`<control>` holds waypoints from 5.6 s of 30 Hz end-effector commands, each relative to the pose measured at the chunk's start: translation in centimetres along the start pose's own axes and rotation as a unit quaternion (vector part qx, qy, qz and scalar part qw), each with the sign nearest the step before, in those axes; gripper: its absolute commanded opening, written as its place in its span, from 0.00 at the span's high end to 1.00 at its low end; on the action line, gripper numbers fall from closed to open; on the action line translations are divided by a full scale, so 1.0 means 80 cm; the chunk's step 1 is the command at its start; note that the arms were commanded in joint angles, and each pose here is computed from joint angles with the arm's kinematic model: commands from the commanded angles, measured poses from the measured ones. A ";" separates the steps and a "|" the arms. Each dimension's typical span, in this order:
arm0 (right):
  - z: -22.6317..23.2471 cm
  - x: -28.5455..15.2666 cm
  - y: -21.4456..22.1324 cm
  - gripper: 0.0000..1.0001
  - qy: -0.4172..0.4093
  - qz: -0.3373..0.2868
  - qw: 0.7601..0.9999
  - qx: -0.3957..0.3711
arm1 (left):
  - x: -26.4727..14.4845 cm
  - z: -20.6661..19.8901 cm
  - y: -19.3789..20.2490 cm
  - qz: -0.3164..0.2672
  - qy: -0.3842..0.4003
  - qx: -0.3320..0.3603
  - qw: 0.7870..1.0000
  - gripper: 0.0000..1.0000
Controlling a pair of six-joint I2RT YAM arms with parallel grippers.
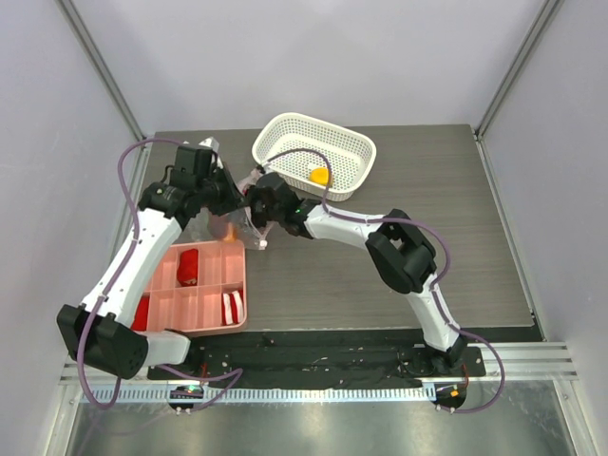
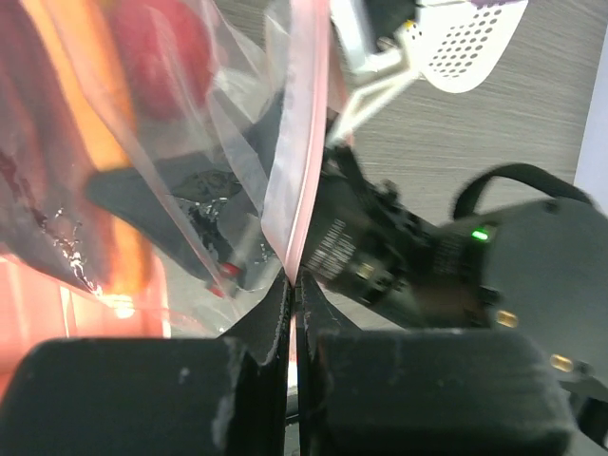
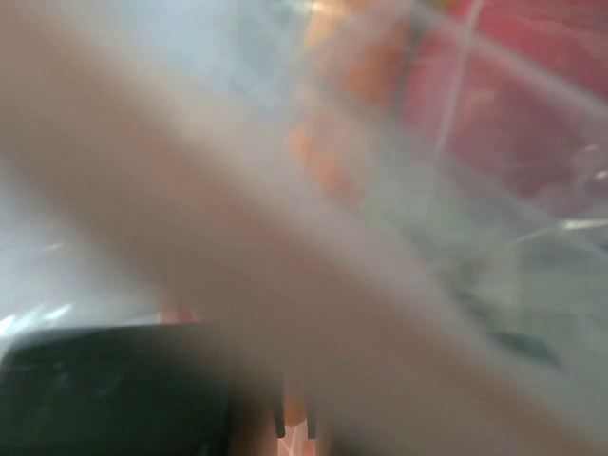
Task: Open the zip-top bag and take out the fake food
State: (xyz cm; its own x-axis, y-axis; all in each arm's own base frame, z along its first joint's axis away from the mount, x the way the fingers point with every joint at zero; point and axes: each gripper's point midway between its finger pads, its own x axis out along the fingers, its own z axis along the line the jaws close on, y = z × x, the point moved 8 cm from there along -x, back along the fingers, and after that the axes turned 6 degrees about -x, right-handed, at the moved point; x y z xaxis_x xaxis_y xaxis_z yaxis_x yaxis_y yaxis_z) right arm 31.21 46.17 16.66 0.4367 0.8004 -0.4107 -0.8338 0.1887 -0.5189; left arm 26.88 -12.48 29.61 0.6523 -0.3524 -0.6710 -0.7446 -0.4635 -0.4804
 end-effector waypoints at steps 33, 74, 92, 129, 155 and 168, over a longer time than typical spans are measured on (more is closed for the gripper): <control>0.053 -0.202 -0.089 0.99 -0.025 0.087 0.990 -0.108 | 0.014 0.023 -0.005 -0.022 -0.023 -0.026 0.999 1.00; 0.075 -0.404 -0.091 0.99 -0.128 0.041 0.951 -0.278 | 0.024 0.045 -0.069 -0.089 -0.116 -0.051 0.988 1.00; -0.025 -0.249 -0.291 0.99 0.084 -0.126 0.979 -0.136 | -0.055 0.034 -0.092 -0.179 -0.135 -0.005 0.975 1.00; -0.231 -0.191 -0.307 0.39 0.224 -0.058 0.973 0.010 | 0.012 -0.015 -0.098 -0.077 0.032 -0.029 0.996 1.00; 0.071 -0.206 -0.196 0.71 0.053 -0.052 0.984 -0.164 | 0.030 -0.028 -0.100 -0.054 0.083 -0.058 0.993 1.00; 0.033 -0.123 -0.159 0.62 0.082 -0.030 0.974 -0.209 | 0.018 -0.032 -0.091 -0.045 0.073 -0.068 0.994 1.00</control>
State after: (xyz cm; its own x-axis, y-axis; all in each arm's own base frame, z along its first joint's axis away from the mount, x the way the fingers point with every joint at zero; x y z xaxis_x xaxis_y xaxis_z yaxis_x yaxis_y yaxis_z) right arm 34.80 35.78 29.07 0.5066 0.6731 -0.5388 -0.6849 -0.0653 -0.7257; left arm 34.48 -11.46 31.43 0.7065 -0.3993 -0.5842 -0.6837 -0.5982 -0.4180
